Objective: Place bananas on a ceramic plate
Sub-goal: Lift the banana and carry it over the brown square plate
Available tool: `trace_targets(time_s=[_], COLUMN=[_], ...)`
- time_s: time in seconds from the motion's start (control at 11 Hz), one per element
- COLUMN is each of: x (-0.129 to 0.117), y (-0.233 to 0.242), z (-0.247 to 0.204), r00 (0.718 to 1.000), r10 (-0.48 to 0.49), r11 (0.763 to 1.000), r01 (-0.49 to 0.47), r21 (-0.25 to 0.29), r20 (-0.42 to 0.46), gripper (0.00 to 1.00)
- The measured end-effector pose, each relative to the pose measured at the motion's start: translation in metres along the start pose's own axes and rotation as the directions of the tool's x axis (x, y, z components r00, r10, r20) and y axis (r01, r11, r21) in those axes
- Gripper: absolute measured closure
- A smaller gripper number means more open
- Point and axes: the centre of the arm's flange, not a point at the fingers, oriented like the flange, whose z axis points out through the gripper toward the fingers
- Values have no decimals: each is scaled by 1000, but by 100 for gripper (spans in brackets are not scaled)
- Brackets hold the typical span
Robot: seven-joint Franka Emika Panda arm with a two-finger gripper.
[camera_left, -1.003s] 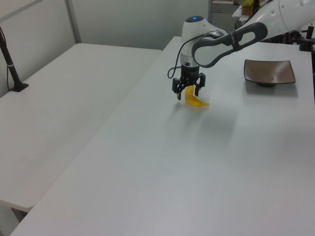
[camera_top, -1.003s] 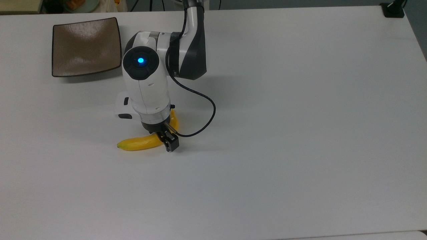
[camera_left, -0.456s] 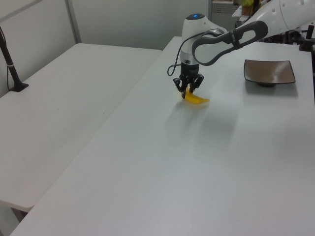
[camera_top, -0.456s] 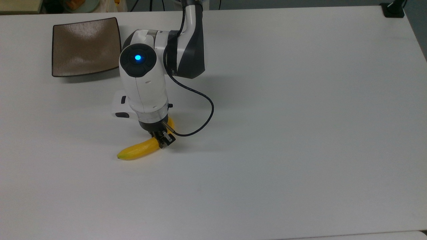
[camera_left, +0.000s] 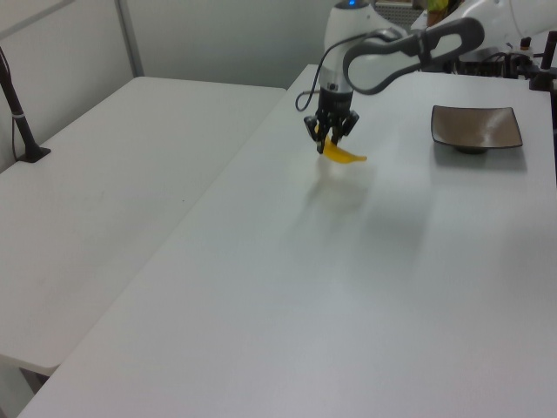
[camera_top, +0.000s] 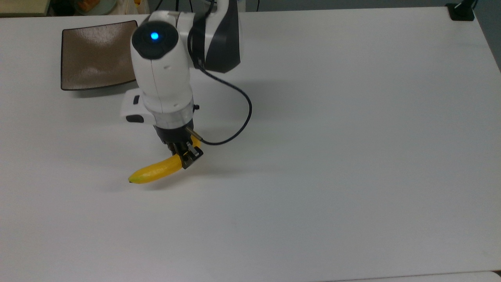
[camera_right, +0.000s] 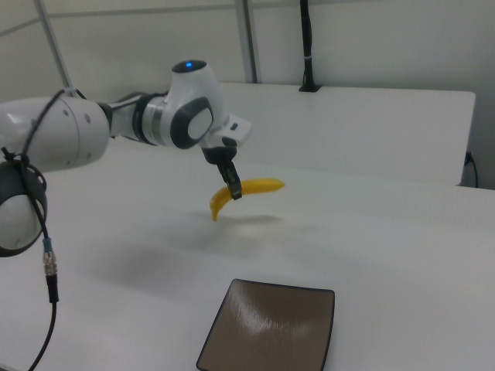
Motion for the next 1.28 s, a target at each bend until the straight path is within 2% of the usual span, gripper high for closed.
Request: trace_targets(time_s=[0.27, 0.46, 0.64, 0.91, 1.09, 1.28], x=[-3, -7, -18, -33, -41, -46], y=[12, 37, 66, 122, 163, 198], z=[-87, -143, -180, -221, -234, -229], r00=[998, 989, 958, 885, 853, 845], r10=[-60, -140, -258, -421, -466, -463], r11=[998, 990, 964, 901, 875, 866], r01=[60, 141, 265, 433, 484, 496], r21=[-4, -22, -39, -18, -18, -69], r20=[17, 56, 128, 200, 234, 266], gripper=[67, 67, 67, 67, 67, 67])
